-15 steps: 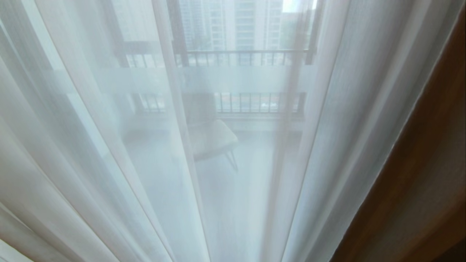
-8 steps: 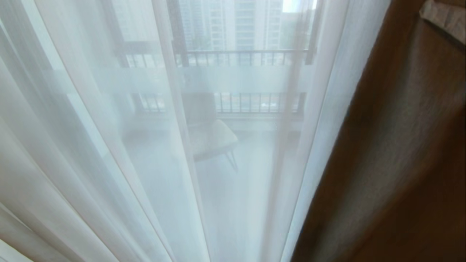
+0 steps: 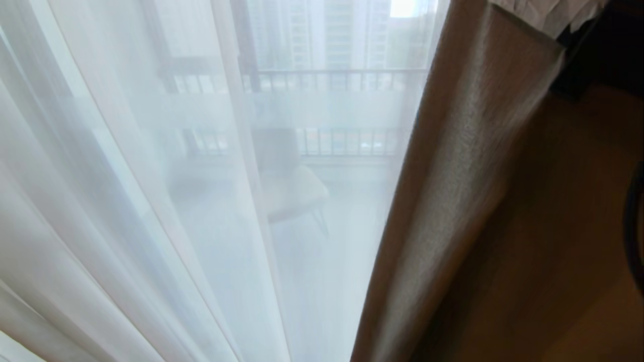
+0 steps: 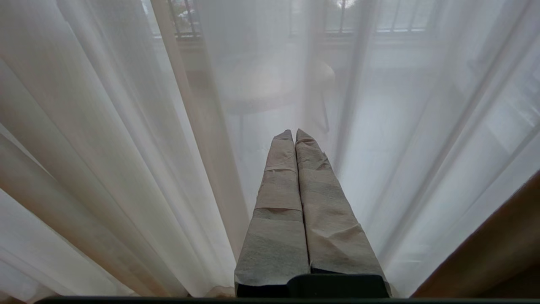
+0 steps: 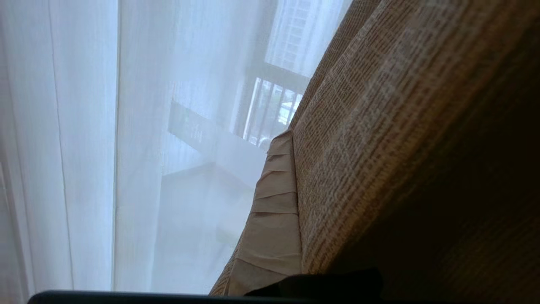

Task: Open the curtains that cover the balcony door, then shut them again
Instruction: Close the outer curtains on both sides

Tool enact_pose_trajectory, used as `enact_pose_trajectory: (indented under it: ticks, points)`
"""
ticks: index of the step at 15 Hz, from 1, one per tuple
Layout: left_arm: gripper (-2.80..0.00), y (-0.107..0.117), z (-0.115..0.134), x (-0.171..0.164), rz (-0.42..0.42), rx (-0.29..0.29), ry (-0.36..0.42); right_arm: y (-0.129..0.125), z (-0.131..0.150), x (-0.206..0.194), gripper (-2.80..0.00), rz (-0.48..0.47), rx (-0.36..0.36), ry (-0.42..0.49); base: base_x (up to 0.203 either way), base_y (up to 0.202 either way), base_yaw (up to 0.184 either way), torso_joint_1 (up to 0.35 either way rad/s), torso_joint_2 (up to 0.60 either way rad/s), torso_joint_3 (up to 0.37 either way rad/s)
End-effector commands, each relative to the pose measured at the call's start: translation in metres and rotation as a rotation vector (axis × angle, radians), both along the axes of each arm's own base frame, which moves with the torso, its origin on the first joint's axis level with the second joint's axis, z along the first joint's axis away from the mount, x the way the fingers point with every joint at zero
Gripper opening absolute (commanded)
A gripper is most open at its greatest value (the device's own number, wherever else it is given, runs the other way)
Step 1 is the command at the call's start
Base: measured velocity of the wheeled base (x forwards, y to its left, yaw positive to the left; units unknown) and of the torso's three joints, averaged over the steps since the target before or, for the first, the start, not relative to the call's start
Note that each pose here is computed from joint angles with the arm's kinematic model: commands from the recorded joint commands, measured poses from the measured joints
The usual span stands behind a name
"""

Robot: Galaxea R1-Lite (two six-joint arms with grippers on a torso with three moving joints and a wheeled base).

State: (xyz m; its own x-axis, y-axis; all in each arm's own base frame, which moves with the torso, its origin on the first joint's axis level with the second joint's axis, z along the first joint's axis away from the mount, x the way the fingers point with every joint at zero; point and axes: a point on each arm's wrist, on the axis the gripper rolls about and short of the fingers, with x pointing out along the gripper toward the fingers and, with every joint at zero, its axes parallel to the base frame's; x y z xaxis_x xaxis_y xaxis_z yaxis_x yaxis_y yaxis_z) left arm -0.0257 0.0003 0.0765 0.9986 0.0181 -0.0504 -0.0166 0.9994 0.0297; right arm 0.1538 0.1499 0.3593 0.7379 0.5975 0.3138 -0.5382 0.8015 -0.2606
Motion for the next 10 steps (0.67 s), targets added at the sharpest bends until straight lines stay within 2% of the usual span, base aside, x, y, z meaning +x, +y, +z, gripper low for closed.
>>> enact_pose_trajectory:
  ticks: [1, 10]
  points:
    - [-2.80, 0.000, 0.000, 0.000, 0.001, 0.000, 0.000, 0.020, -0.004, 0.007, -2.80, 0.028, -0.026, 0.012, 0.000, 0.000, 0.000, 0.000, 0.00, 0.000]
    - [-2.80, 0.000, 0.000, 0.000, 0.002, 0.000, 0.000, 0.058, -0.014, 0.001, -2.80, 0.078, -0.039, 0.019, 0.000, 0.000, 0.000, 0.000, 0.00, 0.000]
